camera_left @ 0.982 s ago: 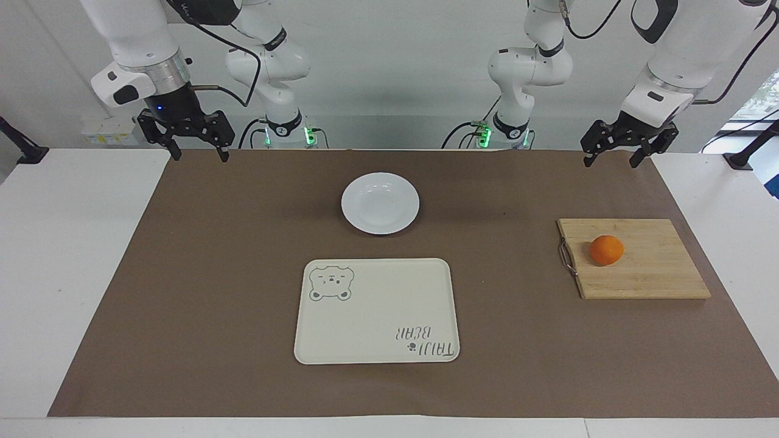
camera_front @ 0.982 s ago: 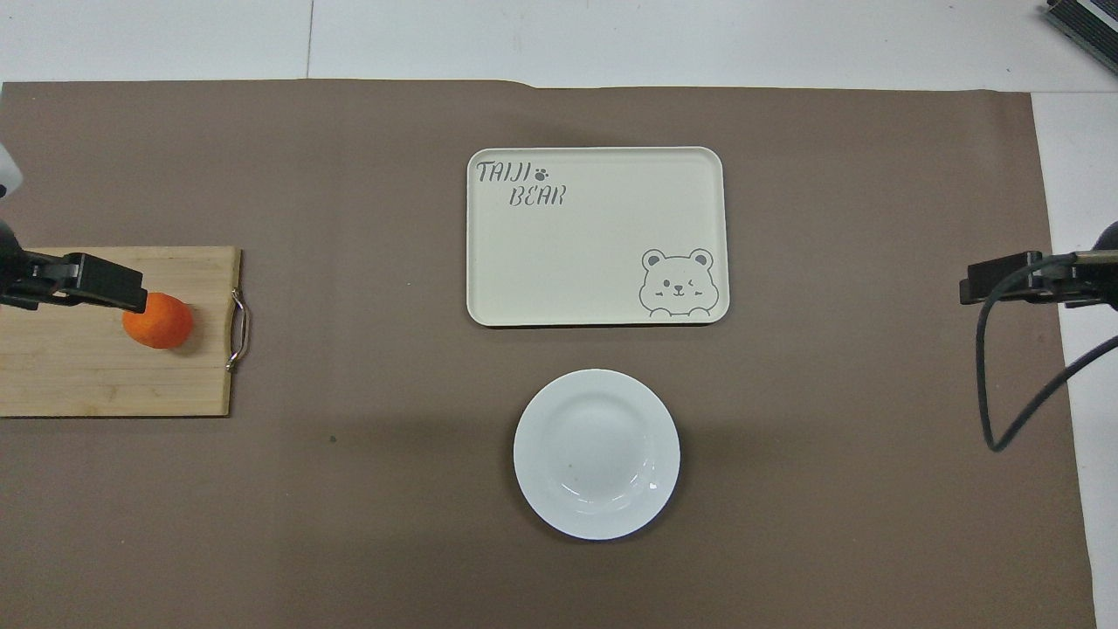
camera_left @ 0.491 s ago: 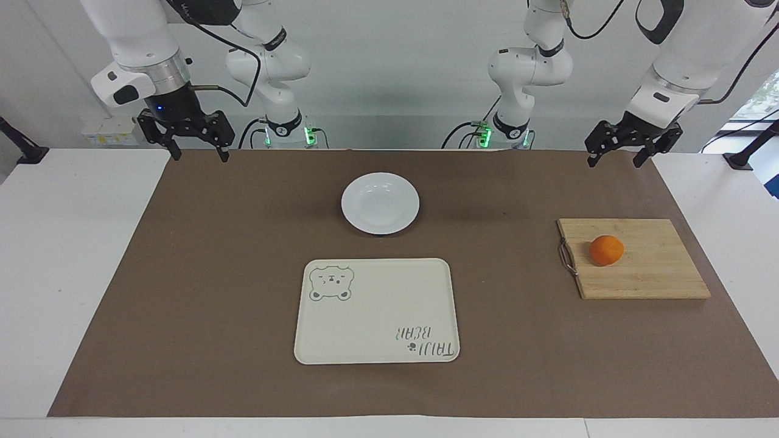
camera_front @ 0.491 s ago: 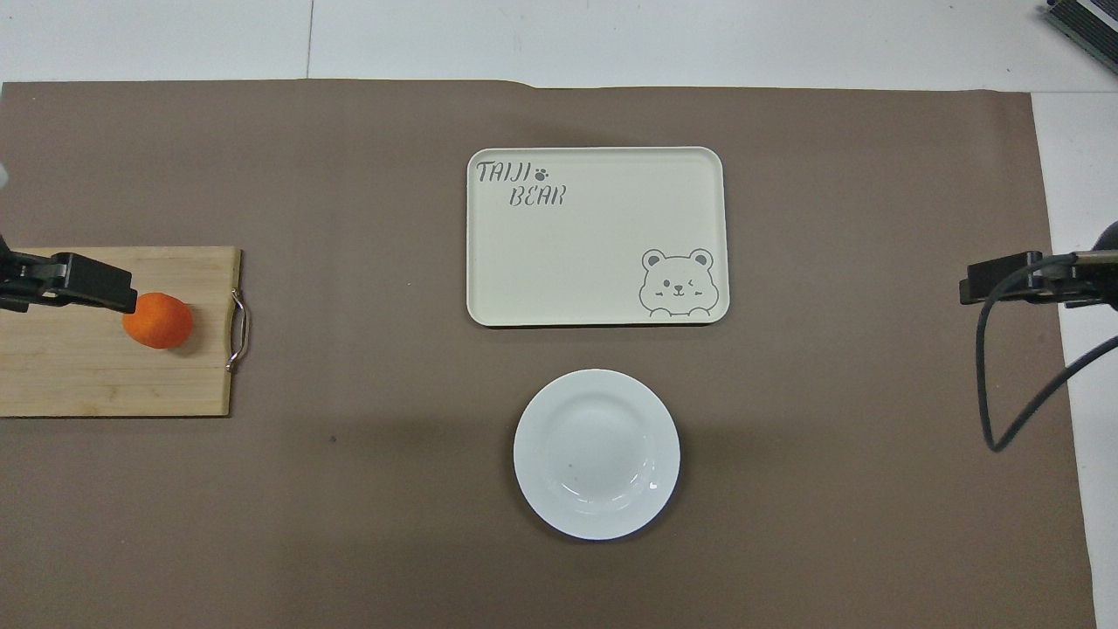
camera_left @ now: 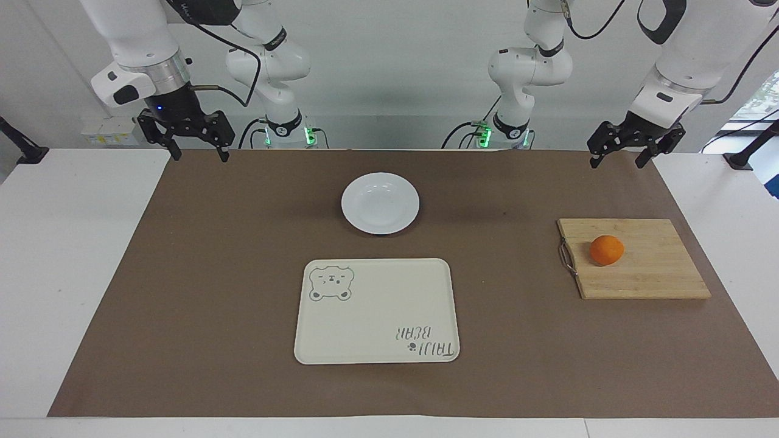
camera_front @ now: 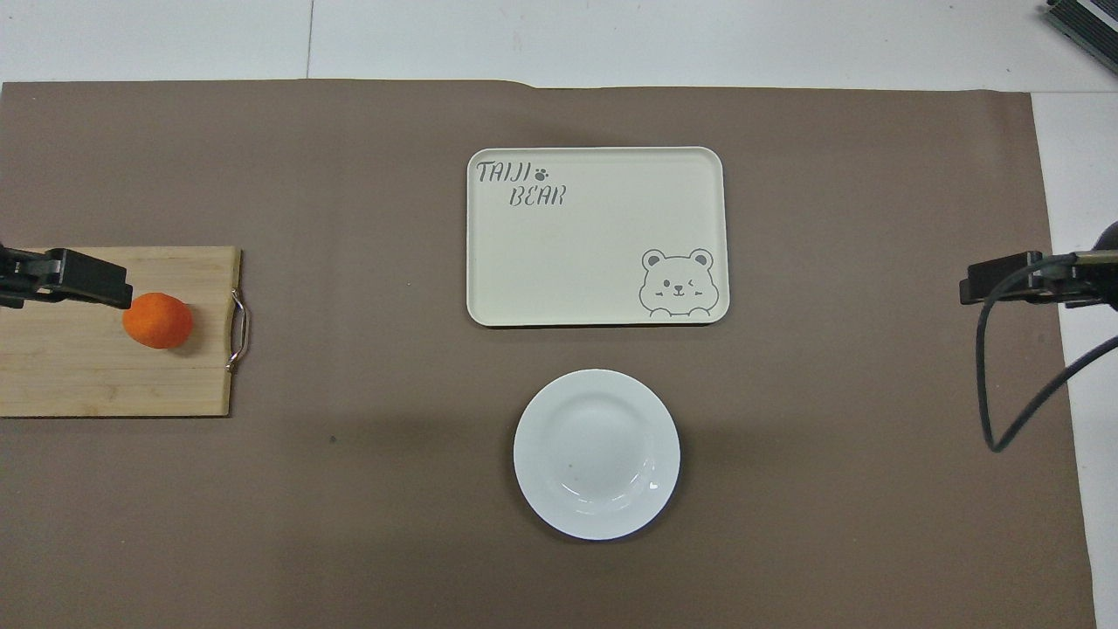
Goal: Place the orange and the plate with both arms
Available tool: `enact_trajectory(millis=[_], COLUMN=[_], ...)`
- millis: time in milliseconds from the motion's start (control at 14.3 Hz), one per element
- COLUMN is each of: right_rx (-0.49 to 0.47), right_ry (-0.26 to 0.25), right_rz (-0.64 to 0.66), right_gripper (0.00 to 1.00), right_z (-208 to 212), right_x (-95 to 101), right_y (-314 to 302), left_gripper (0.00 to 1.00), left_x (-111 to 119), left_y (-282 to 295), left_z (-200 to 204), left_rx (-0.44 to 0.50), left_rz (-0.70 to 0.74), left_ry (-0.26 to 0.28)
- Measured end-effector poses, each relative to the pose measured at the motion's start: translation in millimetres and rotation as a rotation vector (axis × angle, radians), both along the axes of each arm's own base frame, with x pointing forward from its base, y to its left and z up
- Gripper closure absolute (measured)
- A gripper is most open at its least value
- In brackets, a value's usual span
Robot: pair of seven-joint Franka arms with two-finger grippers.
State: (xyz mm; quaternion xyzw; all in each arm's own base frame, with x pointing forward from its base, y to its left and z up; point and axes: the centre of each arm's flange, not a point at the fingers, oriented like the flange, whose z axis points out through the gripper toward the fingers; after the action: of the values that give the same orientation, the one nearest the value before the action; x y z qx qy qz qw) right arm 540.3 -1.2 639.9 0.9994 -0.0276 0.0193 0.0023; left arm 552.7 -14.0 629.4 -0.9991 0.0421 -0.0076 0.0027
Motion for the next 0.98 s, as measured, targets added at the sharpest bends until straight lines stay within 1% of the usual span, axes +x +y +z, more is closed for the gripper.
enact_trajectory(millis=[210, 561, 771, 982], right_rx=[0.000, 0.000, 0.000, 0.000], right_ry=[0.000, 0.000, 0.000, 0.000], right_rz=[0.000, 0.000, 0.000, 0.000], right_gripper=[0.00, 0.00, 0.00, 0.00], right_z=[0.0, 0.0, 0.0, 0.0], right_x=[0.0, 0.0, 0.0, 0.0], right_y=[0.0, 0.0, 0.0, 0.0], left_gripper=[0.00, 0.00, 0.00, 0.00], left_x=[6.7, 27.4, 39.4, 45.0], left_y=[16.5, 39.6, 56.1, 71.9], left_z=[-7.7, -34.3, -57.1, -88.5], left_rx=[0.001, 0.006, 0.010, 0.012], left_rz=[-0.009, -0.034, -0.052, -0.056], left_ry=[-0.007, -0.011, -0.015, -0.014])
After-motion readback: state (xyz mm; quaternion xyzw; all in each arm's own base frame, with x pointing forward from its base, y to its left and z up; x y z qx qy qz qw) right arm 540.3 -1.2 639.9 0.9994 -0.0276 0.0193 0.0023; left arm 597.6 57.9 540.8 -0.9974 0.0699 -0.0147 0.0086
